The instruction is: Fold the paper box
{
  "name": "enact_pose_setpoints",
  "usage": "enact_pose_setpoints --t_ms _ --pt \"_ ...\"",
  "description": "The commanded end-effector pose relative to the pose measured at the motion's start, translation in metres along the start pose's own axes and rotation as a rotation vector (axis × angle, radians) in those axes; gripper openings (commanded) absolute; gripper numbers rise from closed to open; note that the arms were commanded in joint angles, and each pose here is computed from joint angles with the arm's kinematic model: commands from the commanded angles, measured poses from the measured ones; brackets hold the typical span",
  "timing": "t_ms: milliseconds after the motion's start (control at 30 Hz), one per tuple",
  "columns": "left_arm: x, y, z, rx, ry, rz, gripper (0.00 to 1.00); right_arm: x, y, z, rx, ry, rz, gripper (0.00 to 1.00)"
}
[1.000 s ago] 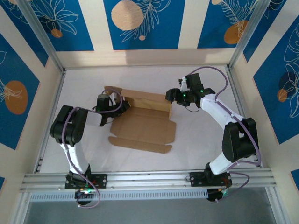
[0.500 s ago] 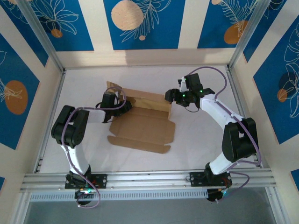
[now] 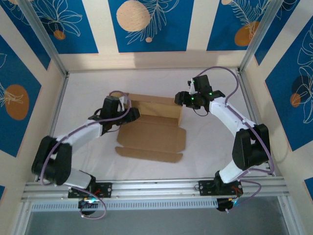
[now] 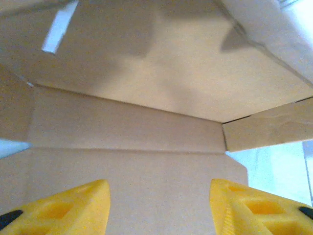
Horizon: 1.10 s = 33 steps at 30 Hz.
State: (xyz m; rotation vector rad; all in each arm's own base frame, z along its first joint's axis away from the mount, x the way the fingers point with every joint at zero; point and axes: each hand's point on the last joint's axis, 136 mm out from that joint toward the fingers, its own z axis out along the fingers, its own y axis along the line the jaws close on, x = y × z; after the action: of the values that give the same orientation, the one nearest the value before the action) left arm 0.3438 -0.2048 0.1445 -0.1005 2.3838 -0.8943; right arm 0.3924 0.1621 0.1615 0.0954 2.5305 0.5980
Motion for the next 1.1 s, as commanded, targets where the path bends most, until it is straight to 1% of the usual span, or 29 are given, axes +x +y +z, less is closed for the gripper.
enact_pose_setpoints --t_ms 0,100,167,233,333,400,500,600,633,700,733,767,800,833,900,933,1000,1067 --pt "0.0 -0.004 -0.033 -0.068 0.036 0.128 0.57 0.002 -0.005 -0.006 0.043 -0.007 -0.035 0.66" --pt "-0.012 -0.03 -0.062 0.006 -0.03 0.206 0.59 0.0 -0.001 -0.009 0.032 -0.022 -0.051 0.66" --pt "-0.027 -0.041 -0.08 0.01 -0.087 0.243 0.6 0.001 0.001 -0.009 0.026 -0.021 -0.056 0.66" --pt "-0.051 -0.034 -0.094 -0.063 -0.159 0.247 0.62 0.004 0.004 -0.008 0.018 -0.016 -0.065 0.66" --pt "-0.093 0.003 -0.105 -0.248 -0.249 0.175 0.64 0.008 0.006 -0.007 0.015 -0.012 -0.071 0.66" --pt "-0.119 0.028 -0.105 -0.322 -0.299 0.122 0.63 0.01 0.008 -0.007 0.005 -0.009 -0.071 0.66" --pt "-0.155 0.066 -0.094 -0.344 -0.345 0.012 0.62 0.014 0.009 -0.008 -0.006 0.0 -0.069 0.66" --pt "-0.186 0.093 -0.077 -0.306 -0.367 -0.082 0.62 0.018 0.01 -0.006 -0.012 0.009 -0.073 0.66" --pt "-0.193 0.101 -0.066 -0.283 -0.355 -0.11 0.62 0.019 0.01 -0.005 -0.011 0.014 -0.073 0.66" --pt "-0.204 0.108 -0.042 -0.243 -0.311 -0.12 0.61 0.02 0.01 -0.005 -0.013 0.018 -0.073 0.66" --pt "-0.205 0.11 -0.027 -0.214 -0.268 -0.122 0.59 0.02 0.01 -0.004 -0.012 0.018 -0.071 0.66" --pt "-0.206 0.11 -0.014 -0.178 -0.233 -0.126 0.51 0.02 0.01 -0.004 -0.012 0.019 -0.069 0.66" --pt "-0.203 0.109 0.002 -0.128 -0.184 -0.139 0.45 0.02 0.01 -0.004 -0.014 0.02 -0.065 0.66" --pt "-0.198 0.106 0.015 -0.066 -0.137 -0.169 0.42 0.019 0.011 -0.003 -0.016 0.02 -0.066 0.66" --pt "-0.183 0.099 0.031 0.027 -0.076 -0.222 0.36 0.018 0.011 -0.001 -0.014 0.024 -0.059 0.66" --pt "-0.175 0.093 0.034 0.062 -0.067 -0.236 0.34 0.017 0.011 0.0 -0.011 0.023 -0.056 0.66" --pt "-0.158 0.086 0.032 0.088 -0.062 -0.251 0.33 0.017 0.01 0.002 -0.007 0.021 -0.045 0.66" --pt "-0.14 0.087 0.027 0.112 -0.068 -0.314 0.32 0.017 0.009 0.004 -0.007 0.016 -0.032 0.66"
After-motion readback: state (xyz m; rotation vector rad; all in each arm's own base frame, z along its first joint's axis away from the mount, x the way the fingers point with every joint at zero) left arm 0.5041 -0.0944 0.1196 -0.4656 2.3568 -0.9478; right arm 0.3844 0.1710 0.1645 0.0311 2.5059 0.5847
